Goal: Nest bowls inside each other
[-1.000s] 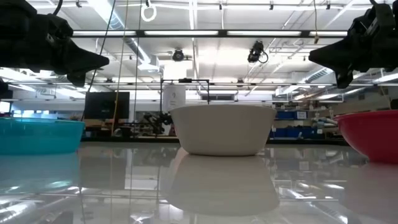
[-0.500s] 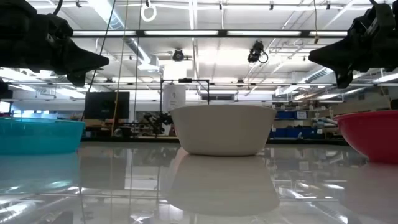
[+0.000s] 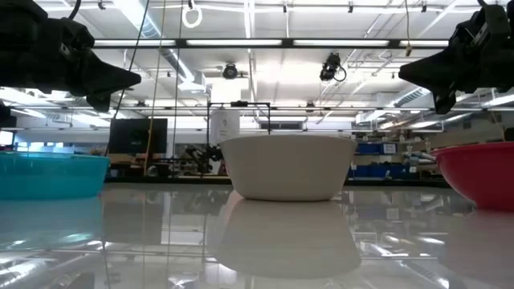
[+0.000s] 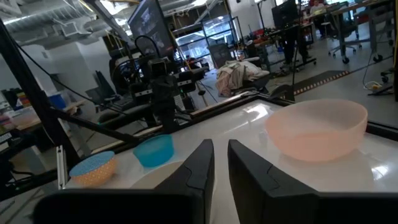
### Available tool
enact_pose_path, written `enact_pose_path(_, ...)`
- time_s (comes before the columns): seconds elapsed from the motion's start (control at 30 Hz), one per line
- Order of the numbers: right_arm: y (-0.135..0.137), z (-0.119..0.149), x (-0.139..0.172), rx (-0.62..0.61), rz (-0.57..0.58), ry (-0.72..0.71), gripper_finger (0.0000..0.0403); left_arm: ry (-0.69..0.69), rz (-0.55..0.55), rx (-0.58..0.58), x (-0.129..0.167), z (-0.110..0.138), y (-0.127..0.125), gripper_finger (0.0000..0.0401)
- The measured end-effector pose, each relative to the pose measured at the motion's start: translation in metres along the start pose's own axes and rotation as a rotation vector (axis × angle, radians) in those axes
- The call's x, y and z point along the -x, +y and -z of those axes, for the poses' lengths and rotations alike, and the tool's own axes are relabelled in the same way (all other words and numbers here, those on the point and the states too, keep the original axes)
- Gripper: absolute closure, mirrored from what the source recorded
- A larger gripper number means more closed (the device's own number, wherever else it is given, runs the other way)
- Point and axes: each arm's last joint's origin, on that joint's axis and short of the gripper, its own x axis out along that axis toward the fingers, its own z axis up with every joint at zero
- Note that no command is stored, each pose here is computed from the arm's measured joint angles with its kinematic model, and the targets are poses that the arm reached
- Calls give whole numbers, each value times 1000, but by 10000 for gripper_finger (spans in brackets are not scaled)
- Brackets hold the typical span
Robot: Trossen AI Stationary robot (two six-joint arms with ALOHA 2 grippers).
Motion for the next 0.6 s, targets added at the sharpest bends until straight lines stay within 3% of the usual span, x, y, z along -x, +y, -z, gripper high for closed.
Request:
enact_pose_path(0.3, 0, 0, 0, 8, 4, -2, 347, 0, 0, 0, 0, 0, 0, 392)
enact_pose_path(0.6, -2, -15, 1, 106, 165, -170, 347, -110, 2, 36, 1, -11, -1, 392)
